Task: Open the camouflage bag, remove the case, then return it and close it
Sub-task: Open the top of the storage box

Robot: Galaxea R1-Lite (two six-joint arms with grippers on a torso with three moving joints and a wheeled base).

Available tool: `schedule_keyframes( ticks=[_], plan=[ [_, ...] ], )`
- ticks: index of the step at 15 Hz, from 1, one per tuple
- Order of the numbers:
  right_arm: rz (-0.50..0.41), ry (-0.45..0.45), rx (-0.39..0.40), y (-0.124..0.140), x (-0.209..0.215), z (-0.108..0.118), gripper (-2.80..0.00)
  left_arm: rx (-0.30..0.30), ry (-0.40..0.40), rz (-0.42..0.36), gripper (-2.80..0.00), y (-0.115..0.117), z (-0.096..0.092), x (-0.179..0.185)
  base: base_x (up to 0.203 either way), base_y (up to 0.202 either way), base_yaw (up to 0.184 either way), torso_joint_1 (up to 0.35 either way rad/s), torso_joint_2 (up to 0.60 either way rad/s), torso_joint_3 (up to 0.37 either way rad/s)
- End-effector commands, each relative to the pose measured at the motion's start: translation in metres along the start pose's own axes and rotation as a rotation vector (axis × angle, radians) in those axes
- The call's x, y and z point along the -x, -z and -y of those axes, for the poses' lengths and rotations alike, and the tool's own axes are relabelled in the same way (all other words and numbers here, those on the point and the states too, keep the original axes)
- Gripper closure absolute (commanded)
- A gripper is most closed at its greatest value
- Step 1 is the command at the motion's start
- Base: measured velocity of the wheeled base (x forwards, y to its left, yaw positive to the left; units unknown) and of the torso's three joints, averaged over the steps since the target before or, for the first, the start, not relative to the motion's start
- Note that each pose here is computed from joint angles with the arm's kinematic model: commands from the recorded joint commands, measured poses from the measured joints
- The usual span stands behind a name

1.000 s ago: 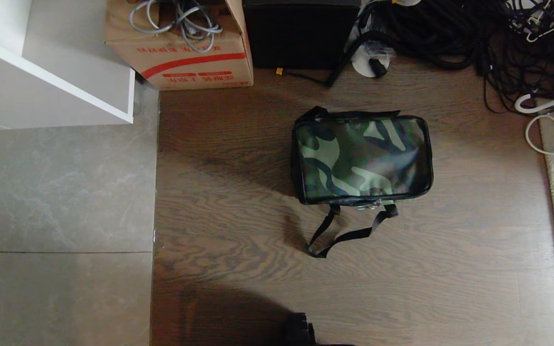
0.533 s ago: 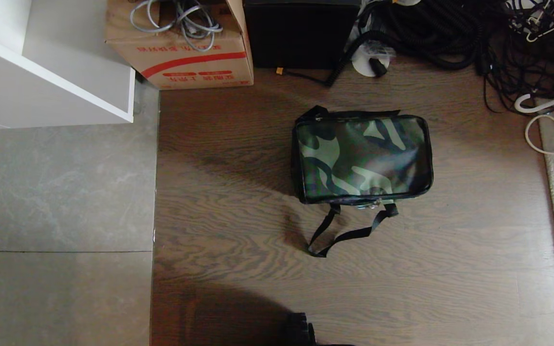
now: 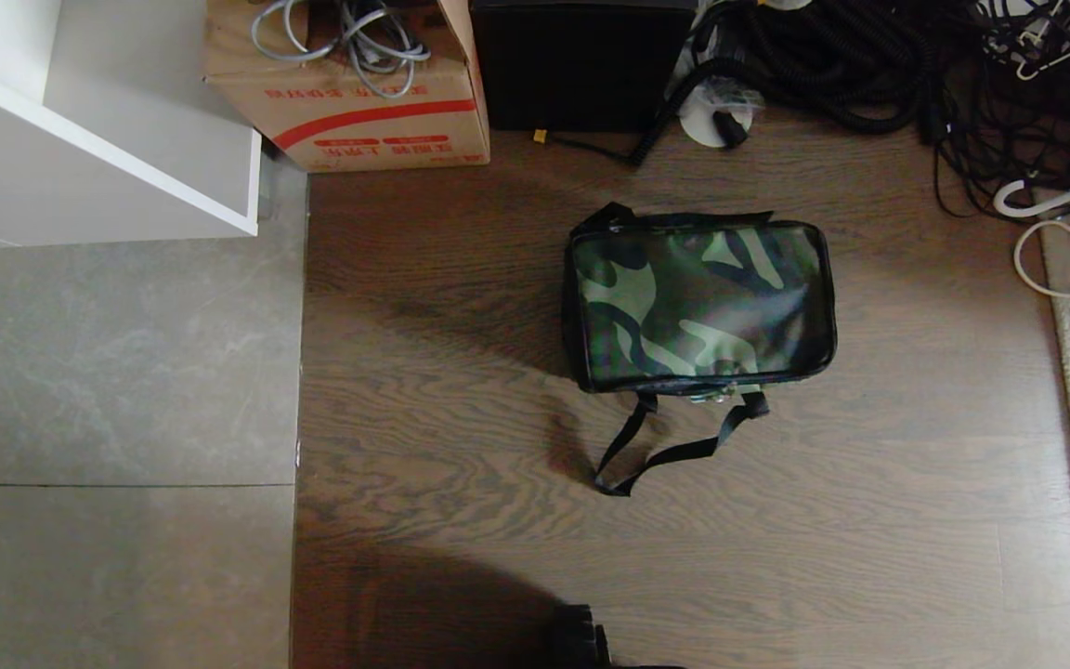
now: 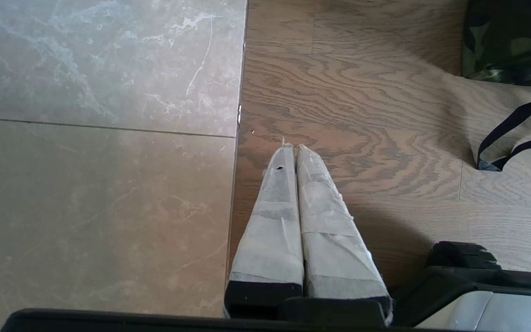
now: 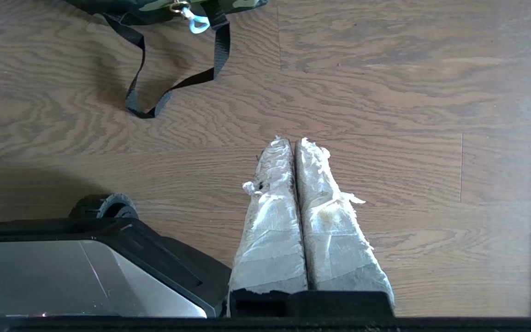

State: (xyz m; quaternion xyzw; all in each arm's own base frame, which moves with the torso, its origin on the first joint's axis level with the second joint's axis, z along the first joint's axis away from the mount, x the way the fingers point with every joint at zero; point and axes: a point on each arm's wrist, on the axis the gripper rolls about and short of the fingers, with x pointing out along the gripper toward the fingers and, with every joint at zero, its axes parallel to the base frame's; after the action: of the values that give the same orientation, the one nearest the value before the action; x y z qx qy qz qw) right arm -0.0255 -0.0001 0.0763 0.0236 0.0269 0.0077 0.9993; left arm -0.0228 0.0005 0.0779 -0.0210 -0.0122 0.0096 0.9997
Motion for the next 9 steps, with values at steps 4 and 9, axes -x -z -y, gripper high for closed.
schedule_keyframes(
  ticks=[4, 9],
  plan=[
    [0.000, -0.002, 0.000, 0.0000, 0.0000, 0.0000, 0.00, 0.001, -0.001, -0.009, 0.00, 0.0025, -0.0001, -0.0006, 0.000, 0.000, 0.000, 0.000, 0.00, 0.000],
    [0.000, -0.002, 0.000, 0.0000, 0.0000, 0.0000, 0.00, 0.001, -0.001, -0.009, 0.00, 0.0025, -0.0001, -0.0006, 0.000, 0.000, 0.000, 0.000, 0.00, 0.000]
  ],
)
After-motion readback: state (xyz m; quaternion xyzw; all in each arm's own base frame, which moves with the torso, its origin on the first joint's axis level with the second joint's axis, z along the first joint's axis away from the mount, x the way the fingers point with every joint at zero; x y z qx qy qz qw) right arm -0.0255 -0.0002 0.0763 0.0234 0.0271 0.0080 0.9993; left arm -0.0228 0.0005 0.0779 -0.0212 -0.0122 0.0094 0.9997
